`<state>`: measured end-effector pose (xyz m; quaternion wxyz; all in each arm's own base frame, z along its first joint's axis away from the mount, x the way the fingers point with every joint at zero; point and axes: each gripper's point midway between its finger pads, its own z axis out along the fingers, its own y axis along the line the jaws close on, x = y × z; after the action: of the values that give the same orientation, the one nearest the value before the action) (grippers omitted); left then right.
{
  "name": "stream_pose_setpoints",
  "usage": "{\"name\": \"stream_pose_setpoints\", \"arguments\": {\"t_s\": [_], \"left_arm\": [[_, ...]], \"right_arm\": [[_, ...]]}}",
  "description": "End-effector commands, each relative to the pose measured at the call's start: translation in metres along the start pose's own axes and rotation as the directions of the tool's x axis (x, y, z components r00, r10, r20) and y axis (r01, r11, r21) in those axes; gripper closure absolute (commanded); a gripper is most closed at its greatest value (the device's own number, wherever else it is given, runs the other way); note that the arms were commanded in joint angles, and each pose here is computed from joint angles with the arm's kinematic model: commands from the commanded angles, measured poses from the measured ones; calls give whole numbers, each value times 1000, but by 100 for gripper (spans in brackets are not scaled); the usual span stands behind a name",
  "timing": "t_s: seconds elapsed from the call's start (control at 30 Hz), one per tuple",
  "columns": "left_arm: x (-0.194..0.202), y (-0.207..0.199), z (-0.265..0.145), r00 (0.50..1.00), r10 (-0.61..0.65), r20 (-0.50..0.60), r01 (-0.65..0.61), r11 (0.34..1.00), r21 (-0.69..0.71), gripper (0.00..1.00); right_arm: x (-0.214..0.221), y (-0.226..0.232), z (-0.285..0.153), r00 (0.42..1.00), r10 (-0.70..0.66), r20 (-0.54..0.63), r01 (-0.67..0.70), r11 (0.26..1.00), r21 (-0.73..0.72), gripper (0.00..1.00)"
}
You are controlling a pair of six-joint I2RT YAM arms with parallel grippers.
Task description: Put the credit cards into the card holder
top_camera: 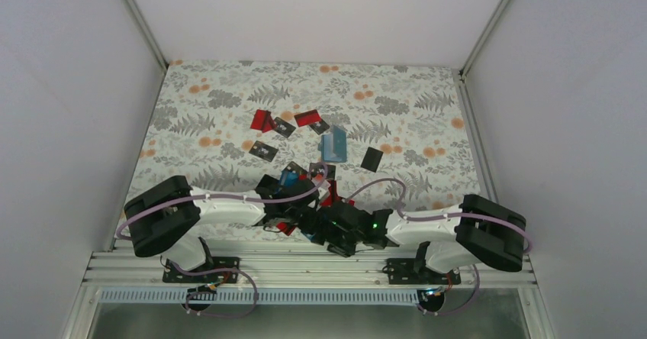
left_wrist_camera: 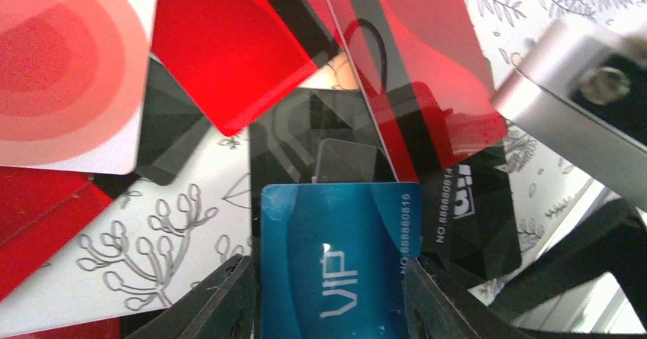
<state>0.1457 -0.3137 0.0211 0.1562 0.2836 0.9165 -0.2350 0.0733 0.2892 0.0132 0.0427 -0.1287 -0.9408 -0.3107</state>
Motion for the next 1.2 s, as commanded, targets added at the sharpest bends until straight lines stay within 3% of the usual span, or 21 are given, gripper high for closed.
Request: {"name": "stream_pose_setpoints", "arguments": {"t_s": [0.0, 0.67, 0.9, 1.07, 1.17], "left_arm": [[52, -2, 8, 985, -17, -174, 23, 999, 32, 50], [63, -52, -3, 984, 6, -178, 29, 981, 194, 51], [62, -60, -4, 984, 14, -178, 27, 974, 225, 51], [57, -64, -4, 986, 15, -168, 26, 971, 239, 51], [54, -64, -6, 987, 12, -158, 25, 973, 231, 51]], "right_arm": [[-10, -6, 2, 999, 21, 43, -21, 1000, -5, 40], [-34, -6, -10, 991, 60, 122, -45, 991, -125, 60], [-37, -1, -17, 988, 54, 145, -31, 987, -155, 76], [-39, 6, -23, 986, 43, 161, -15, 985, -173, 95], [-38, 10, -28, 986, 38, 162, -8, 982, -187, 96]]}}
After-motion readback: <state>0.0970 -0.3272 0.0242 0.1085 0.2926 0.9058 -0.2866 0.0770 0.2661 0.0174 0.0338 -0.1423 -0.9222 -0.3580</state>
